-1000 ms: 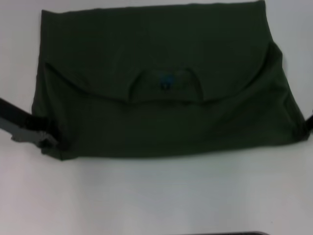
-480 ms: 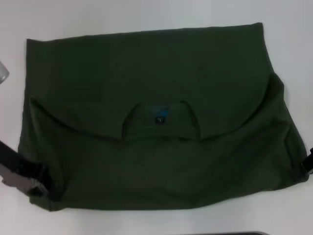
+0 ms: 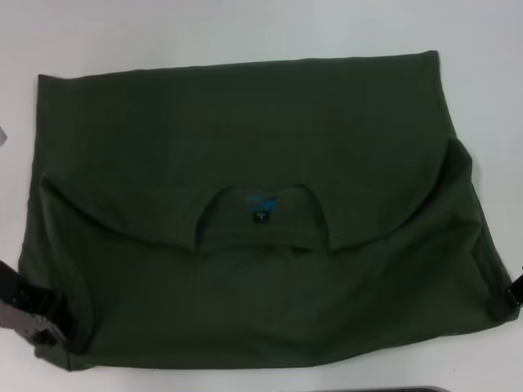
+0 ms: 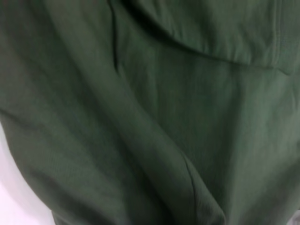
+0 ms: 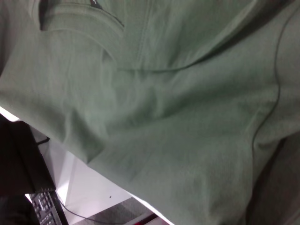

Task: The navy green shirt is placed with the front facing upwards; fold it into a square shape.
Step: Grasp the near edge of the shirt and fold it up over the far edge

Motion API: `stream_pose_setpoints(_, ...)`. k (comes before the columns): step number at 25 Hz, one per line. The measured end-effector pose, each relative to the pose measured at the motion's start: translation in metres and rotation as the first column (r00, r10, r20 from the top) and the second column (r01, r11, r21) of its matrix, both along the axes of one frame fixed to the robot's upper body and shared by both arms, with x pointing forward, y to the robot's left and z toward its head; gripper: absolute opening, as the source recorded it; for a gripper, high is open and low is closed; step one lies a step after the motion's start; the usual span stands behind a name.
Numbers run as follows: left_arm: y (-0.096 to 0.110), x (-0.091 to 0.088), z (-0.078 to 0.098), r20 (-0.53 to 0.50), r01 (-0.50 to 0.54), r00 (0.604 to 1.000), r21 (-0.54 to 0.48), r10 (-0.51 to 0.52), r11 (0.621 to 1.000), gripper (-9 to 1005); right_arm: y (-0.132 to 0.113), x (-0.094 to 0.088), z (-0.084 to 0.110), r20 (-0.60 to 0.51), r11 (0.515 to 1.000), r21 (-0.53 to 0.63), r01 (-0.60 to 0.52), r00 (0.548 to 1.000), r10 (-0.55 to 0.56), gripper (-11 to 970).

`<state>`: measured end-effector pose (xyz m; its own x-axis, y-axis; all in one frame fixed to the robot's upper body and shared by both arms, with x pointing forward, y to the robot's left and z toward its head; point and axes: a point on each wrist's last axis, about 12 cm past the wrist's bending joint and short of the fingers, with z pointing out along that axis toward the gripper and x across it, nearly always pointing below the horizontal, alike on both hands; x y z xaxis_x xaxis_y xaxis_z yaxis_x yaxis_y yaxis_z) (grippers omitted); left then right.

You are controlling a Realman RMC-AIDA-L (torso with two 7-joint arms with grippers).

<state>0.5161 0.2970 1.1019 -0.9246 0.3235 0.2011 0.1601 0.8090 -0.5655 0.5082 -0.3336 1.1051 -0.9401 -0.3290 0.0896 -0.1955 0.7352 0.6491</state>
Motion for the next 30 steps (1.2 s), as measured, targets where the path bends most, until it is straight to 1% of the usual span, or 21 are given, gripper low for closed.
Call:
stream_pose_setpoints(3,0.001,0.000,0.003,0.018,-0.002,1.000,-0.017,0.002,1.000,51,0.000,0.002,0.002,0.021,1.000,0.025,0.003,1.000,-0.004,3)
stream_pose_setpoints(6,0.002,0.006,0.015,0.085,-0.008,0.996,-0.083,0.015,0.997,51,0.001,0.011,0.014,0.091,0.995,0.100,0.016,0.996,-0.025,3)
stream_pose_setpoints(9,0.007,0.020,0.033,0.167,-0.037,0.984,-0.147,0.062,0.988,51,0.003,0.030,0.036,0.196,0.979,0.203,0.025,0.978,-0.065,3)
stream_pose_setpoints(12,0.014,0.038,0.048,0.237,-0.079,0.964,-0.164,0.117,0.983,51,0.004,0.049,0.057,0.285,0.962,0.269,0.038,0.951,-0.118,3)
stream_pose_setpoints(14,0.019,0.049,0.055,0.280,-0.117,0.947,-0.167,0.161,0.979,51,0.003,0.060,0.065,0.337,0.958,0.280,0.066,0.927,-0.162,4)
stream_pose_setpoints(16,0.022,0.060,0.059,0.320,-0.162,0.924,-0.165,0.208,0.973,51,0.000,0.070,0.068,0.380,0.956,0.270,0.116,0.899,-0.217,4)
stream_pose_setpoints(19,0.024,0.071,0.058,0.361,-0.214,0.897,-0.155,0.257,0.964,51,-0.004,0.081,0.066,0.413,0.950,0.244,0.194,0.866,-0.283,4)
stream_pose_setpoints(24,0.028,0.095,0.045,0.464,-0.356,0.804,-0.125,0.371,0.926,51,-0.010,0.088,0.058,0.440,0.941,0.199,0.273,0.833,-0.335,4)
stream_pose_setpoints(28,0.026,0.107,0.040,0.520,-0.413,0.748,-0.125,0.414,0.902,50,-0.013,0.093,0.054,0.460,0.927,0.184,0.328,0.804,-0.376,3)
stream_pose_setpoints(30,0.024,0.110,0.039,0.538,-0.423,0.731,-0.128,0.421,0.897,50,-0.013,0.094,0.051,0.467,0.925,0.175,0.338,0.799,-0.380,3)
